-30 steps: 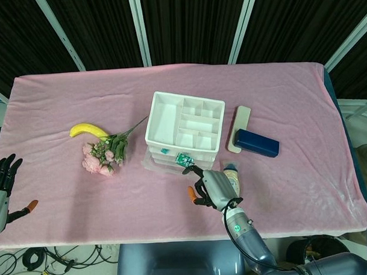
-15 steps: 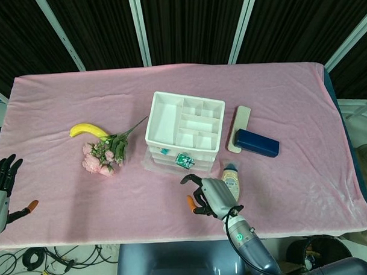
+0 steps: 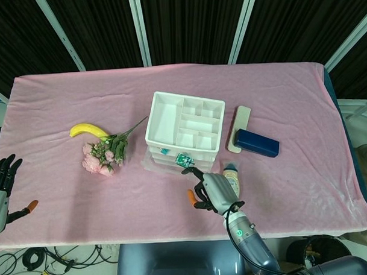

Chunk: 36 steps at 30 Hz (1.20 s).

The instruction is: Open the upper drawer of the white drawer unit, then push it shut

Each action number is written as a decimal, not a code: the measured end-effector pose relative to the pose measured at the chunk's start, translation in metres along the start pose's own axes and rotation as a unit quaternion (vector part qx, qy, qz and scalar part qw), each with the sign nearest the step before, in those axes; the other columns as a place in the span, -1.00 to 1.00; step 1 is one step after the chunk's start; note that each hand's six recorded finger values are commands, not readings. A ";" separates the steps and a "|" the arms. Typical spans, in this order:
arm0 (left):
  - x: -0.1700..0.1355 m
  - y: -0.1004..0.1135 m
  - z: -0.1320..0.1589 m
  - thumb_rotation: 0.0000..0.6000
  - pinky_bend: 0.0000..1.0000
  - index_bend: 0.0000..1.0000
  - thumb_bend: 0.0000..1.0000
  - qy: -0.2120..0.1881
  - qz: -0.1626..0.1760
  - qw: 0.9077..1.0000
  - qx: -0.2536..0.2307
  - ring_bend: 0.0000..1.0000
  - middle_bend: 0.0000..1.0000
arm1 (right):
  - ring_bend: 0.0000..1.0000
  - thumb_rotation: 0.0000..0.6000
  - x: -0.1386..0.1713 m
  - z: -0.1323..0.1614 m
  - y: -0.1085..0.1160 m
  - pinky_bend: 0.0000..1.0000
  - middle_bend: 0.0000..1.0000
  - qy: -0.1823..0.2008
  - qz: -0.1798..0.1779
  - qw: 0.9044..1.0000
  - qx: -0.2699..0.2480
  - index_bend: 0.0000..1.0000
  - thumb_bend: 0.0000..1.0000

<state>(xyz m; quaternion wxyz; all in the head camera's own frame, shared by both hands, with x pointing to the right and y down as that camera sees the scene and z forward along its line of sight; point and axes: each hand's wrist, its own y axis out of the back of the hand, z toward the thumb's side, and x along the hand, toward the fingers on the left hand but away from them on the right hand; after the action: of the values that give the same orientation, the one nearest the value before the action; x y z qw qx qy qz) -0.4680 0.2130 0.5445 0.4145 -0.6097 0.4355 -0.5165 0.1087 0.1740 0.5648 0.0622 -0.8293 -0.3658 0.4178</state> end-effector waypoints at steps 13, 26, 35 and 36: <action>0.000 -0.001 0.001 1.00 -1.00 -1.00 -1.00 0.000 -0.002 1.000 -0.001 -1.00 -1.00 | 0.88 1.00 0.001 0.019 0.049 0.76 0.89 0.037 -0.058 0.991 0.113 -0.44 -0.49; 0.000 -0.001 0.001 1.00 -1.00 -1.00 -1.00 0.001 -0.001 1.000 0.001 -1.00 -1.00 | 0.92 1.00 -0.017 0.040 0.094 0.76 0.92 0.104 -0.084 0.899 0.418 -0.43 -0.71; 0.001 -0.002 0.000 1.00 -1.00 -1.00 -1.00 0.002 -0.003 1.000 -0.001 -1.00 -1.00 | 0.93 1.00 -0.033 0.045 0.086 0.77 0.94 0.166 -0.053 0.838 0.517 -0.31 -0.79; 0.001 -0.002 0.000 1.00 -1.00 -1.00 -1.00 0.002 -0.003 1.000 -0.002 -1.00 -1.00 | 0.93 1.00 -0.034 0.045 0.086 0.77 0.94 0.169 -0.051 0.834 0.523 -0.31 -0.79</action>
<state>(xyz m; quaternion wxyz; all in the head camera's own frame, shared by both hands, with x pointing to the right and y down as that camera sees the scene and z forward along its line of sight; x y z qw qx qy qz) -0.4674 0.2127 0.5463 0.4110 -0.6106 0.4355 -0.5182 0.1098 0.0803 0.5231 0.5686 -0.7112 -0.1183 0.3961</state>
